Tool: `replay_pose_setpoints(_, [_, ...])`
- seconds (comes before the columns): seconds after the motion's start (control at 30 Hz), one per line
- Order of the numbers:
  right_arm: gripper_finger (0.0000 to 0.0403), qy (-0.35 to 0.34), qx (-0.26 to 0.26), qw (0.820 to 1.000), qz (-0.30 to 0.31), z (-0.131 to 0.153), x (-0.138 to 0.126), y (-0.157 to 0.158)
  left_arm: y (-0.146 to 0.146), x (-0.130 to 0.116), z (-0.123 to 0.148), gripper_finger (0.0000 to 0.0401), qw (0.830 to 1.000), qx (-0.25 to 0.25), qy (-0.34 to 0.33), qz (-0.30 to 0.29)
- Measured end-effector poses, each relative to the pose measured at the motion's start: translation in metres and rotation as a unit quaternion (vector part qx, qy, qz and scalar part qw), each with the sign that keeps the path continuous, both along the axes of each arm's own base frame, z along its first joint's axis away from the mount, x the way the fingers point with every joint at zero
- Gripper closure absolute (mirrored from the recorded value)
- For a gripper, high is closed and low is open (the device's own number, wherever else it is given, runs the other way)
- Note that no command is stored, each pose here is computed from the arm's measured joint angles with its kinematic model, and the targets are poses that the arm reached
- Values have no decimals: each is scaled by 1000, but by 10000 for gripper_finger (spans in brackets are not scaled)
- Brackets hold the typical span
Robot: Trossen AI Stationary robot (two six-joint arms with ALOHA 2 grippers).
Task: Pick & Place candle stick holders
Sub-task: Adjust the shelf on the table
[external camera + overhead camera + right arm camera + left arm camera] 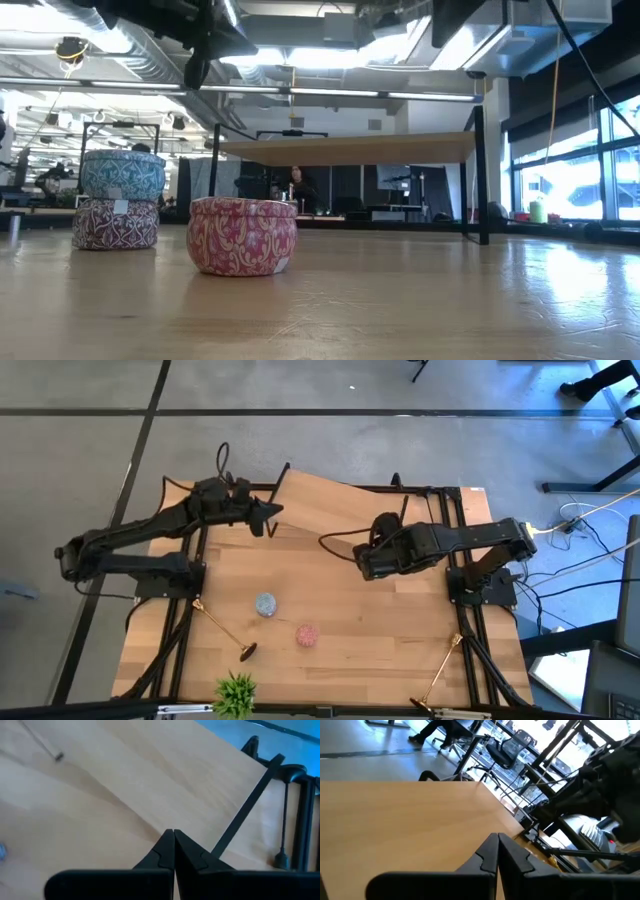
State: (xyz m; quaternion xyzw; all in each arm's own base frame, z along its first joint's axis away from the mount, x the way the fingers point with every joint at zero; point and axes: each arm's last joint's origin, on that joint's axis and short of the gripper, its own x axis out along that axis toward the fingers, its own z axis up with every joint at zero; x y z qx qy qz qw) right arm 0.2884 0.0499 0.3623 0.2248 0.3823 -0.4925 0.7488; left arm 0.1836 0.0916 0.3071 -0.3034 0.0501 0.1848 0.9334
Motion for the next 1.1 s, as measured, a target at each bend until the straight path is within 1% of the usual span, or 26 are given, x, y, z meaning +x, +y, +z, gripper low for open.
replay_pose_setpoints(0.07, [403, 4, 7, 1000, 11, 2, -3, 0, 2, -1, 0, 400, 1000, 0, 0, 4])
replay_pose_setpoints(0.23, [403, -8, 9, 1000, 12, 10, -17, -4, 4, -2, 0, 400, 1000, 3, 2, 8])
replay_pose_setpoints(0.33, [403, -7, 13, 1000, 4, 9, -31, -10, 4, -3, -1, 400, 1000, 8, 9, 6])
replay_pose_setpoints(0.4, [403, -5, 27, 1000, -7, 6, -43, -15, 4, -3, -3, 400, 1000, 4, 16, 6])
replay_pose_setpoints(0.5, [403, 0, 56, 998, -16, -6, -60, -22, 3, -3, -5, 400, 1000, 1, 30, 5])
replay_pose_setpoints(0.63, [403, -39, 84, 996, 3, -26, -76, -27, 3, -4, -7, 400, 999, 5, 41, 2])
replay_pose_setpoints(0.73, [403, -76, 109, 991, 35, -41, -82, -32, 3, -4, -8, 400, 999, 9, 46, 1])
replay_pose_setpoints(0.8, [403, -97, 123, 987, 38, -50, -86, -38, 3, -4, -8, 400, 999, 20, 50, 0])
replay_pose_setpoints(0.9, [403, -93, 134, 987, 4, -59, -94, -47, 6, -5, -8, 400, 998, 27, 54, 18])
replay_pose_setpoints(0.97, [403, -72, 135, 988, -30, -63, -101, -53, 9, -7, -8, 400, 997, 25, 55, 41])
replay_pose_setpoints(1.1, [403, -44, 132, 988, -69, -65, -108, -62, 15, -11, -9, 400, 994, 24, 64, 86])
